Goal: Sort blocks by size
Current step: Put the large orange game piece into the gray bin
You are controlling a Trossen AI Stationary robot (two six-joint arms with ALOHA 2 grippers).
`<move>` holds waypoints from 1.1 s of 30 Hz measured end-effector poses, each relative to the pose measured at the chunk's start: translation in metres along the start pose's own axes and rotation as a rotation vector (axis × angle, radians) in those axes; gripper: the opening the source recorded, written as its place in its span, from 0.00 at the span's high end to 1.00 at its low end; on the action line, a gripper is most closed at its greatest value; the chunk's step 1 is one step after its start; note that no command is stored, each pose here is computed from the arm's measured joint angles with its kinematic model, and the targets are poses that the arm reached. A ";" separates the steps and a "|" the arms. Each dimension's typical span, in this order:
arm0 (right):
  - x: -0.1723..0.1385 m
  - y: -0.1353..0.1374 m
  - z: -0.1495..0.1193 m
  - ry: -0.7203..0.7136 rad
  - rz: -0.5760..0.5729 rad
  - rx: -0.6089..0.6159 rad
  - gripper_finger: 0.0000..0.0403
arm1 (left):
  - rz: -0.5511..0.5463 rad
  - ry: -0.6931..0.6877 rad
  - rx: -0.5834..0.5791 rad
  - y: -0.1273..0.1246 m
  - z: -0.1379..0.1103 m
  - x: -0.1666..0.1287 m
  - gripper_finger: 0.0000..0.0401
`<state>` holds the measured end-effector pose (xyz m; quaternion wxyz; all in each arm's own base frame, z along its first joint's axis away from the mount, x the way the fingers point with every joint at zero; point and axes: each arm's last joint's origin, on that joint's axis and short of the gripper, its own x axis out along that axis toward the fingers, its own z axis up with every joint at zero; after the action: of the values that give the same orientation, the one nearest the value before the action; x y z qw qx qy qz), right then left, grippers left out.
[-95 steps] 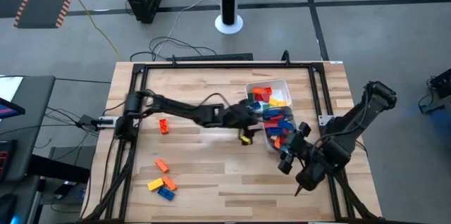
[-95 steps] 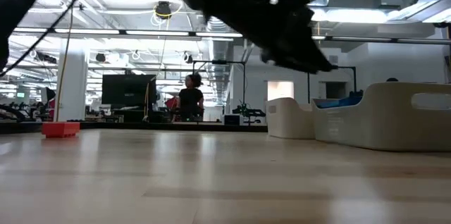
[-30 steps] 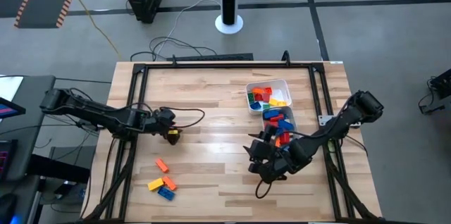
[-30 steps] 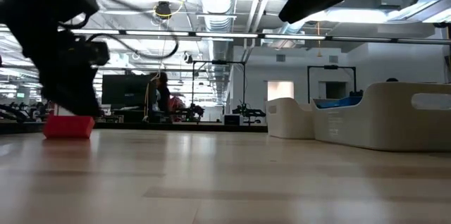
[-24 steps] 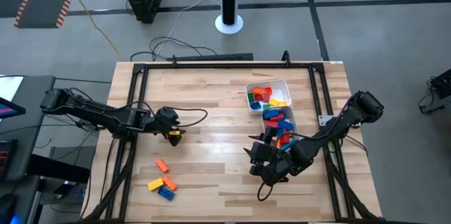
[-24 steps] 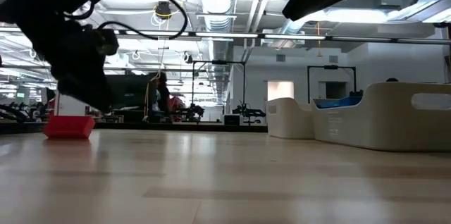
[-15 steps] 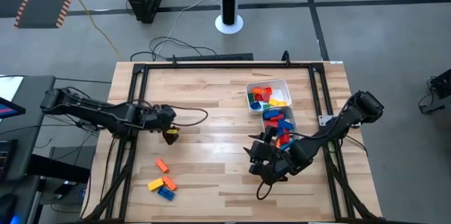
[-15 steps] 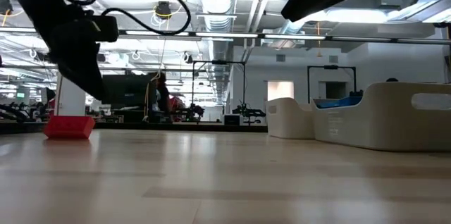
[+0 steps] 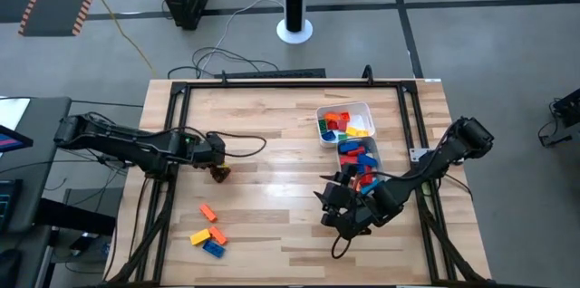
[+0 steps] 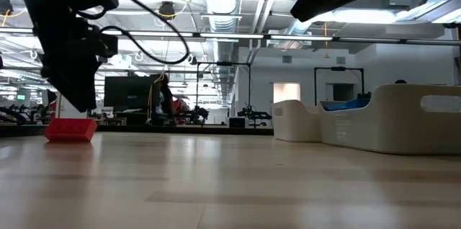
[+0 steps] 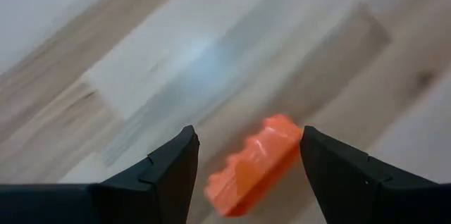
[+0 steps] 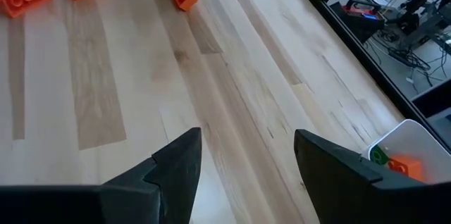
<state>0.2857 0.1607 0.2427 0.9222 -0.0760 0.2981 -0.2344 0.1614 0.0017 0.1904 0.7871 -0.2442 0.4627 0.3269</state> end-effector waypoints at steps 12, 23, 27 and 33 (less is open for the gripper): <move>0.000 0.000 0.000 -0.001 0.001 0.001 0.37 | -0.070 0.039 0.336 -0.002 -0.003 0.005 0.41; 0.000 0.000 0.000 -0.001 0.000 0.000 0.37 | -0.088 0.110 0.243 0.002 -0.022 0.032 0.41; 0.000 0.000 0.000 -0.001 0.000 0.000 0.37 | -0.055 0.157 0.263 0.001 -0.025 0.042 0.43; 0.000 0.000 0.000 -0.001 -0.001 -0.002 0.37 | -0.043 0.155 0.303 -0.004 -0.024 0.048 0.58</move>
<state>0.2857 0.1607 0.2426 0.9222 -0.0773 0.2979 -0.2343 0.1681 -0.0038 0.1372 0.7836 -0.1572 0.5605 0.2168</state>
